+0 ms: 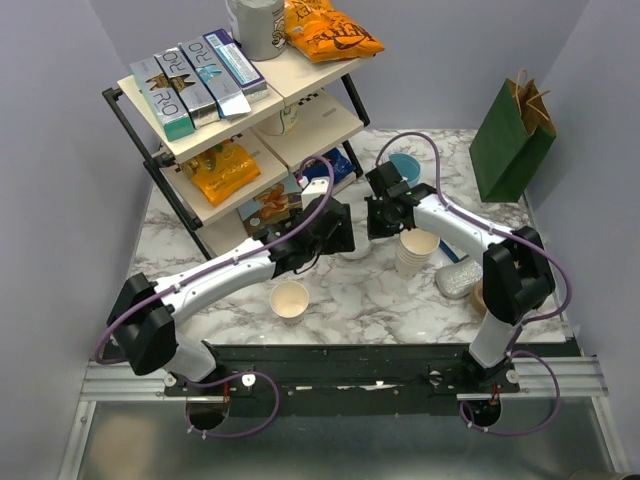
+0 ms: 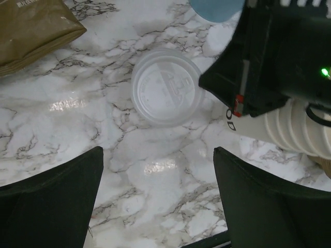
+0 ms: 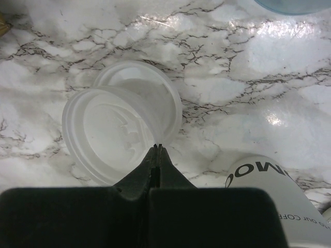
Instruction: Pack the takeout coffee
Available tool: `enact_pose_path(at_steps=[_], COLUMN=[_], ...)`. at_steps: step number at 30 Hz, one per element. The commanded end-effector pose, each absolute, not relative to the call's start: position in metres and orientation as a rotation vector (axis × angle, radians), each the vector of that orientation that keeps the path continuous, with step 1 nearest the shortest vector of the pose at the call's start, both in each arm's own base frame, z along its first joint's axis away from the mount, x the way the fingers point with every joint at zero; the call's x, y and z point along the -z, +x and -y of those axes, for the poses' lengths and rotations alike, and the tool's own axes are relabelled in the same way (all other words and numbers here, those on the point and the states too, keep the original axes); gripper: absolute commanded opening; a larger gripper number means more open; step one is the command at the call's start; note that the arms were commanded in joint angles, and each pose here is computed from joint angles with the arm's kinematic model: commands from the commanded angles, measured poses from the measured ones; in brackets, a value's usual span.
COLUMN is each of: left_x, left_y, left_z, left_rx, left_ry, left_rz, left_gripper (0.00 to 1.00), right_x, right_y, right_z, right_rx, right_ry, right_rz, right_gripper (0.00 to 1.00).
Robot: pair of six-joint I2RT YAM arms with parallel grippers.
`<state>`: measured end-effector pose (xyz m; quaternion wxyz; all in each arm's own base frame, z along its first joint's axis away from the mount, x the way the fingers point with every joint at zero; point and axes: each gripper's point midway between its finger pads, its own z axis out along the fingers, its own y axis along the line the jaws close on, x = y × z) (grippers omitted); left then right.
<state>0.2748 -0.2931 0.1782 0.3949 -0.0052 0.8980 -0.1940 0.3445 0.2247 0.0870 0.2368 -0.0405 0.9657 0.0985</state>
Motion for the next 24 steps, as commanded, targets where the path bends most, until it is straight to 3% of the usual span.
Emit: enact_pose_path(at_steps=[1, 24], left_x=[-0.172, -0.11], left_y=[0.29, 0.335], left_z=[0.299, 0.298], left_rx=[0.516, 0.359], left_ry=[-0.07, -0.166], left_rz=[-2.314, -2.442], left_gripper=[0.88, 0.69], right_x=[-0.103, -0.104], right_y=[0.345, 0.348], right_z=[-0.222, -0.222], right_rx=[-0.309, -0.344], right_ry=[-0.135, -0.128], right_rz=[-2.591, -2.586], right_gripper=[0.01, 0.01])
